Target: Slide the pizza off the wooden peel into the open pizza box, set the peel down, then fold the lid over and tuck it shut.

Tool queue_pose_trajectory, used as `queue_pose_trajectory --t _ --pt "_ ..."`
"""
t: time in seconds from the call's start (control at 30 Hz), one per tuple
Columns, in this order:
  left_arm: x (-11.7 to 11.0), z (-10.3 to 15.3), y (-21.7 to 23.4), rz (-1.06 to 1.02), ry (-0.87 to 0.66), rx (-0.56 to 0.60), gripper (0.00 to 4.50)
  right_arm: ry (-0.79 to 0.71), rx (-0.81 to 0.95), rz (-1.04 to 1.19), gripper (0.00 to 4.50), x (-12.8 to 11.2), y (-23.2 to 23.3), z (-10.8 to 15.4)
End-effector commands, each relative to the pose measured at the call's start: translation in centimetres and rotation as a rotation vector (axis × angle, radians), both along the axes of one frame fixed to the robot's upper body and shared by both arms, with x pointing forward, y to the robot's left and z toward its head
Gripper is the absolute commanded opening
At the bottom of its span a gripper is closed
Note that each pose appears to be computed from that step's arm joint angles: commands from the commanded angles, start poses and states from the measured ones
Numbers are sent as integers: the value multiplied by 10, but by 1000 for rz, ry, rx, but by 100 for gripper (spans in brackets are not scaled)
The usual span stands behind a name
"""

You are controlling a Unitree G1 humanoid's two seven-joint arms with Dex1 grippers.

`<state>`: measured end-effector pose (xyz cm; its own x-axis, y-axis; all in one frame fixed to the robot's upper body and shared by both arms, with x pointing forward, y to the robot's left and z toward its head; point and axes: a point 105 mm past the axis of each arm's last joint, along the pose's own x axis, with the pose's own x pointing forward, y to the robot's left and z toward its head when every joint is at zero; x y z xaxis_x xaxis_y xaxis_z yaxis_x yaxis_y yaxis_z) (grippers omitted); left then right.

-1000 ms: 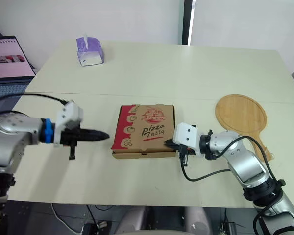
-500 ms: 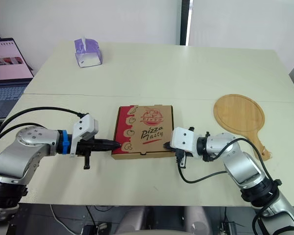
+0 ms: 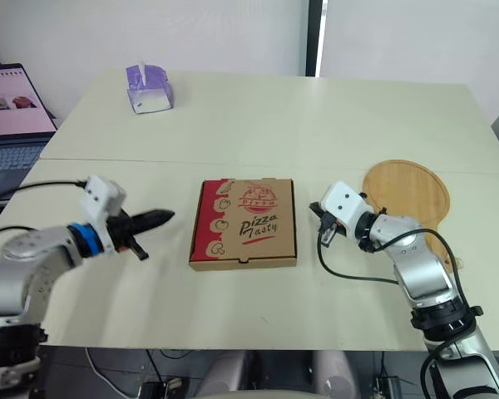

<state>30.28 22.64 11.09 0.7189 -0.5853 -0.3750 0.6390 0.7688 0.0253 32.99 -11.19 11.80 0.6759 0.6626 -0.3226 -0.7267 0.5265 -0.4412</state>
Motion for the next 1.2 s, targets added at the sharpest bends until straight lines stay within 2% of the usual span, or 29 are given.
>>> queue_pose_trajectory --t 0.03,0.17,0.33,0.67,0.83,0.97,1.2 --pt "0 -6 -28 -37 -20 -13 0 -8 -11 80 6 -10 20 -7" --pt "3 -5 -51 -69 -41 -55 0 20 32 191 6 -30 40 -3" --pt "7 -2 -68 -115 -44 -80 0 24 24 178 6 -34 34 0" --pt "5 -12 -83 -184 -21 -64 0 49 -14 141 6 -36 17 -4" --pt "4 -14 -73 -162 -22 -41 0 49 -34 127 6 -34 12 -7" --pt "0 -8 -51 -120 -27 -13 0 31 -48 89 6 -30 -3 0" --pt "-16 8 22 57 -12 61 0 15 -15 14 6 -39 -52 22"
